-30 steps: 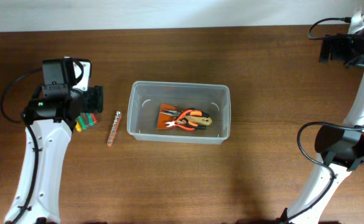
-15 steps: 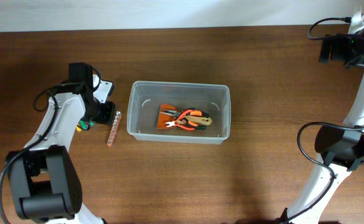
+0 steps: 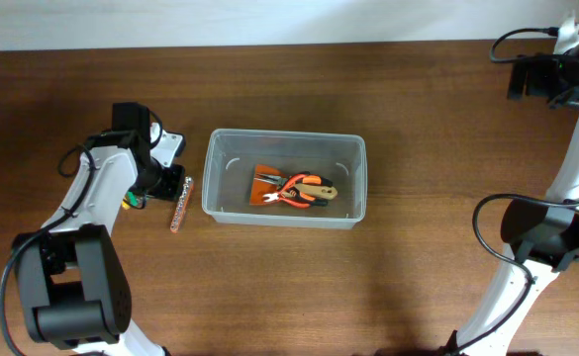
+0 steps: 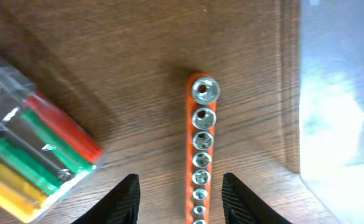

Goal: Pack container
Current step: 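Lower left gripper and grasp the orange socket rail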

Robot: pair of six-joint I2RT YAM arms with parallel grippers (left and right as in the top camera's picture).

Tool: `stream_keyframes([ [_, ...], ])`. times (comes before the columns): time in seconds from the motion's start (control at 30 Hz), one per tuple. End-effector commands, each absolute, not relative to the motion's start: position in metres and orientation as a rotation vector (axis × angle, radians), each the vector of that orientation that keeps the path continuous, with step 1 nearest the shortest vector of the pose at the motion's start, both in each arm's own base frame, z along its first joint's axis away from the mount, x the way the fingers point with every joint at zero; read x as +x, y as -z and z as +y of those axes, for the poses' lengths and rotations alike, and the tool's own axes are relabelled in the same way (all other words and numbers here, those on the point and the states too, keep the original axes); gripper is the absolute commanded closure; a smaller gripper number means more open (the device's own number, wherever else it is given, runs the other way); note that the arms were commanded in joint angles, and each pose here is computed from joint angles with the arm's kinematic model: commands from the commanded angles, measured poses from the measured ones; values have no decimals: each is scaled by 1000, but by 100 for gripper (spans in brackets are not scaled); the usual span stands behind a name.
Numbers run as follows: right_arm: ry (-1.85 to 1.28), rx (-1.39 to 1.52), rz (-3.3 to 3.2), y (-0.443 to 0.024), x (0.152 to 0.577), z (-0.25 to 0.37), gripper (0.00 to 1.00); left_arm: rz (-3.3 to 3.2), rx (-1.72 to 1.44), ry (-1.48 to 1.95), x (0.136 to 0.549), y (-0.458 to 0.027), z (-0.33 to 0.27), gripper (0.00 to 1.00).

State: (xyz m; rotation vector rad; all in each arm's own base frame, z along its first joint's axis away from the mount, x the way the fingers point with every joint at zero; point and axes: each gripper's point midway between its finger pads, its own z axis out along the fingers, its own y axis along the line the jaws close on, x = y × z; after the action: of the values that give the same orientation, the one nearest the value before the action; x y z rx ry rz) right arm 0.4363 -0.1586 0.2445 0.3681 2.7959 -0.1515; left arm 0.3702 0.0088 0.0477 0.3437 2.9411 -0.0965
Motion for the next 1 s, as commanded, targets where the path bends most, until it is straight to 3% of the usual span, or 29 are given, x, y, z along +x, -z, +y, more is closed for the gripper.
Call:
stream_keyframes([
  [0.0,144,377,2766,-257,433,-156,1,2933,374,155,372,-47,0,55],
  [0.97,144,377,2766,-257,433,-156,1,2997,437,139,338,-1,-13,57],
])
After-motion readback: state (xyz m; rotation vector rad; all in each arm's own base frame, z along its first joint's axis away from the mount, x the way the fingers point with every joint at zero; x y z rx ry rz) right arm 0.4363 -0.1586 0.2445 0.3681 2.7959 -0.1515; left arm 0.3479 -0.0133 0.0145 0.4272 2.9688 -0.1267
